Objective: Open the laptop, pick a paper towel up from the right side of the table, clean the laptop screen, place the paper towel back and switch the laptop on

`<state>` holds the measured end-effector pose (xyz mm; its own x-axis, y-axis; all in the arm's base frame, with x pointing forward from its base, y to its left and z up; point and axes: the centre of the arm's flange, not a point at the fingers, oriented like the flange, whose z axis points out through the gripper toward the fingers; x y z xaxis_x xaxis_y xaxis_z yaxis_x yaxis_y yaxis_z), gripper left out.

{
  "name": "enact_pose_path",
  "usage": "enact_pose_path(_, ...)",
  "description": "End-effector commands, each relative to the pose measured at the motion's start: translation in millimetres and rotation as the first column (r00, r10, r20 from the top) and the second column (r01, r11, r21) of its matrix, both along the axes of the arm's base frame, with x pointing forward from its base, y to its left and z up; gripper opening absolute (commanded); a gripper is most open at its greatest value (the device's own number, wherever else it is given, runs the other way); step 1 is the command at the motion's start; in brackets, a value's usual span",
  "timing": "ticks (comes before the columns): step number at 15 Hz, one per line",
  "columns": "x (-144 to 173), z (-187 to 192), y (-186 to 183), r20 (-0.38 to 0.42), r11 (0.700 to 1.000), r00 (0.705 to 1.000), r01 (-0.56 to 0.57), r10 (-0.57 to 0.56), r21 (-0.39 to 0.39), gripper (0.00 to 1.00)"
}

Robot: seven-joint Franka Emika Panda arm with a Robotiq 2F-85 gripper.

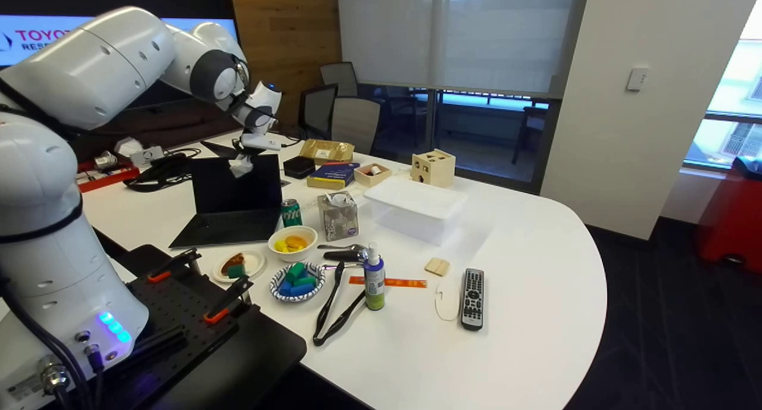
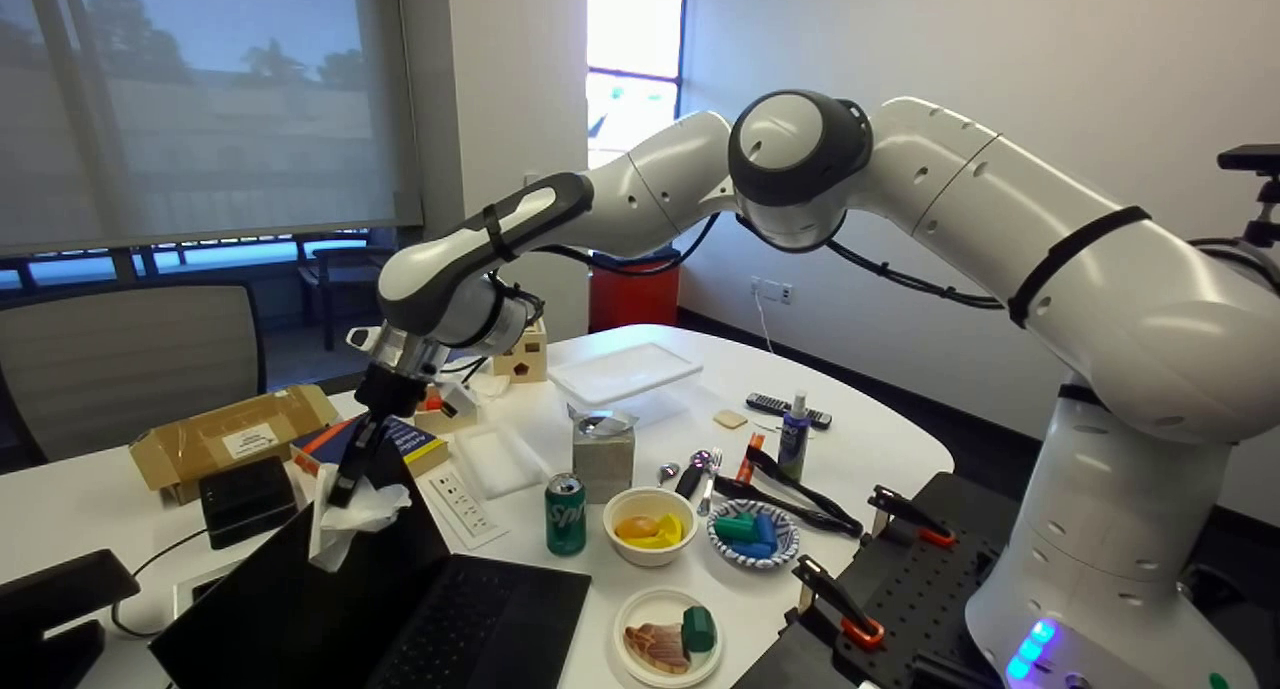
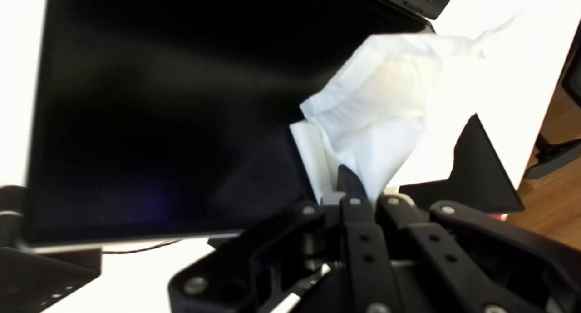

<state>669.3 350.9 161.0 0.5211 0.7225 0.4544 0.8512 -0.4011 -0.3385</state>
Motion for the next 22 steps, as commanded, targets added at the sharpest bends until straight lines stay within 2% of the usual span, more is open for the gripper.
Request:
enact_pose_path(1,-11.5,33.9,-59.9,0.029,0.98,0.983,0.185,-0.183,-0.074,0.0)
enact_pose_path(3,-3.7,52.9,-101.6,0.084,0.952,0.954,0.295,-0.288,-0.078,0.0)
enact_pose_path(6,16.2,79.9,-169.9,0.181,0.889,0.883,0.451,-0.433,-0.072,0.0)
enact_pose_path(8,30.7,90.5,-227.7,0.234,0.834,0.823,0.547,-0.518,-0.079,0.0)
enact_pose_path(11,50.1,81.7,-315.3,0.29,0.728,0.725,0.675,-0.625,-0.117,0.0)
enact_pose_path(13,55.1,68.8,-370.4,0.327,0.646,0.655,0.748,-0.681,-0.154,0.0)
enact_pose_path(16,52.5,49.5,-437.1,0.377,0.502,0.549,0.835,-0.746,-0.224,0.0)
enact_pose_path(19,48.0,29.6,-477.1,0.412,0.344,0.452,0.886,-0.791,-0.312,0.0)
enact_pose_path(22,37.9,12.3,-497.9,0.448,0.183,0.363,0.9,-0.817,-0.395,0.0)
